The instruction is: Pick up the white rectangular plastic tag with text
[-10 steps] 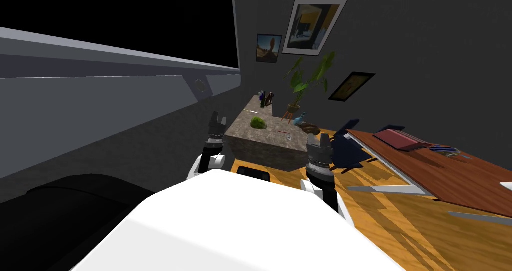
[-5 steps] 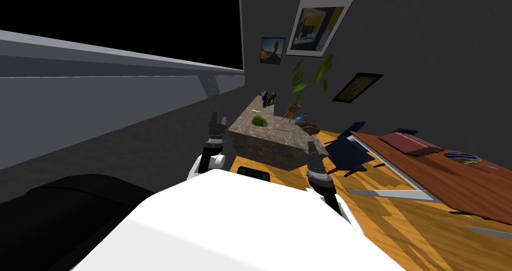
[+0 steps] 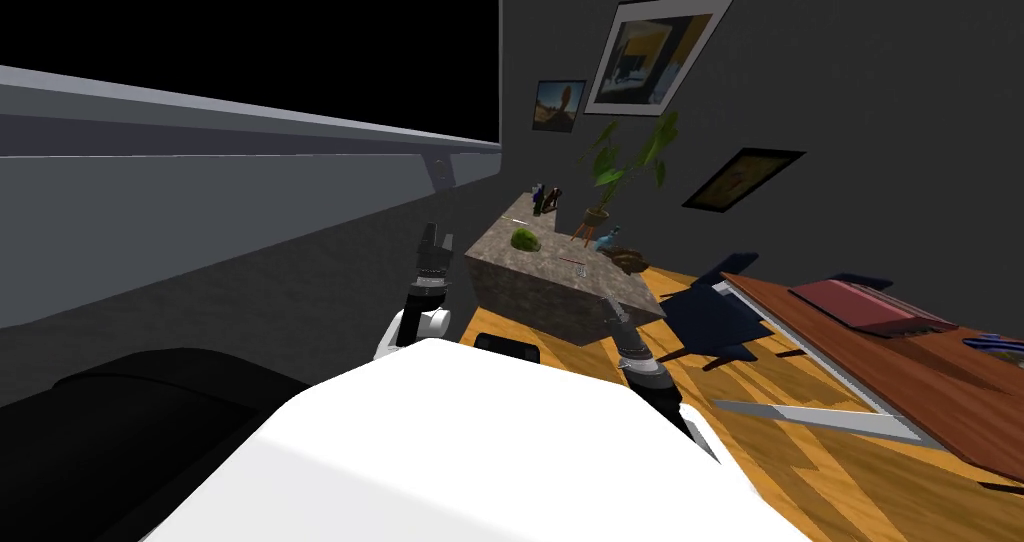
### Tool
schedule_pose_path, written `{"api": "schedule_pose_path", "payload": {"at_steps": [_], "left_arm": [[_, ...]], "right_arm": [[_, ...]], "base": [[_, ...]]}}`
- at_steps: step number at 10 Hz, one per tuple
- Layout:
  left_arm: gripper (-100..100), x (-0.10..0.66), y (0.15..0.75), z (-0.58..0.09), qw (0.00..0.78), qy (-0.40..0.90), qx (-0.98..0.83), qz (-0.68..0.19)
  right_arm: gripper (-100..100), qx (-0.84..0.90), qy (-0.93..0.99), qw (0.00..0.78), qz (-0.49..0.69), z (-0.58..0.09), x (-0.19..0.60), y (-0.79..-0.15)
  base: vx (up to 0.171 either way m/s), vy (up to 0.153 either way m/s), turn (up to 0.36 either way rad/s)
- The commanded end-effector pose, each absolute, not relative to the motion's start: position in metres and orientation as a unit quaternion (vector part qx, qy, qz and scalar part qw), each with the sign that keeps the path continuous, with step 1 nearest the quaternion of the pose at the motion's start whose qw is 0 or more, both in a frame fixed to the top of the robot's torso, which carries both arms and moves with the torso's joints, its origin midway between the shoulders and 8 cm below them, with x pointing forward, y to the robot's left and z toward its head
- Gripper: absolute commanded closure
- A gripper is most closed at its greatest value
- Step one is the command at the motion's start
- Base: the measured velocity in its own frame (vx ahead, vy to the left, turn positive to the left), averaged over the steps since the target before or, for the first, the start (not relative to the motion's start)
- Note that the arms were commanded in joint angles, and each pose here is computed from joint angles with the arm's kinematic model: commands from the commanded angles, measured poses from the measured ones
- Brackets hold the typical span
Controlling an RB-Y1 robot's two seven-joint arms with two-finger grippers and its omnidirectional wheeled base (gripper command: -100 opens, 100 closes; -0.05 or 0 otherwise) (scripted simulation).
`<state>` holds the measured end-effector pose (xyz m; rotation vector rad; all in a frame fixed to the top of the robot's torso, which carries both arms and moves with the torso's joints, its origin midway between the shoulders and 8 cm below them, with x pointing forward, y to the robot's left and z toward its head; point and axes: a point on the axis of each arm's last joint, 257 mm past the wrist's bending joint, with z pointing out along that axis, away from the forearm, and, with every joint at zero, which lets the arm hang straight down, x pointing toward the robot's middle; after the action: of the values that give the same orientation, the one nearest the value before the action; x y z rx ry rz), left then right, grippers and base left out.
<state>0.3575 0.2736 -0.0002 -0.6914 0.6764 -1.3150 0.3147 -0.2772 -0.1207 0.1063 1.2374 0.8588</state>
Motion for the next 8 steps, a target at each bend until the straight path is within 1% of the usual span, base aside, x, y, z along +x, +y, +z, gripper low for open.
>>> {"api": "schedule_pose_path", "payload": {"at_steps": [1, 4, 5, 8], "left_arm": [[0, 0.358, 0.274, 0.0, 0.685, 0.302, -0.309, -0.587], [0, 0.358, 0.274, 0.0, 0.685, 0.302, -0.309, -0.587], [0, 0.358, 0.274, 0.0, 0.685, 0.302, -0.309, -0.587], [0, 0.358, 0.274, 0.0, 0.685, 0.302, -0.309, -0.587]], "right_arm": [[-100, 0.008, 0.595, 0.721, 0.355, -0.144, 0.306, -0.284], [-100, -0.025, 0.63, 0.708, 0.318, -0.174, 0.298, -0.296], [-100, -0.06, 0.658, 0.693, 0.29, -0.195, 0.287, -0.305], [-100, -0.102, 0.688, 0.673, 0.25, -0.223, 0.274, -0.319]], "base": [[-0.055, -0.028, 0.219], [-0.049, -0.028, 0.152], [-0.029, -0.014, 0.262], [-0.029, -0.015, 0.166]]}}
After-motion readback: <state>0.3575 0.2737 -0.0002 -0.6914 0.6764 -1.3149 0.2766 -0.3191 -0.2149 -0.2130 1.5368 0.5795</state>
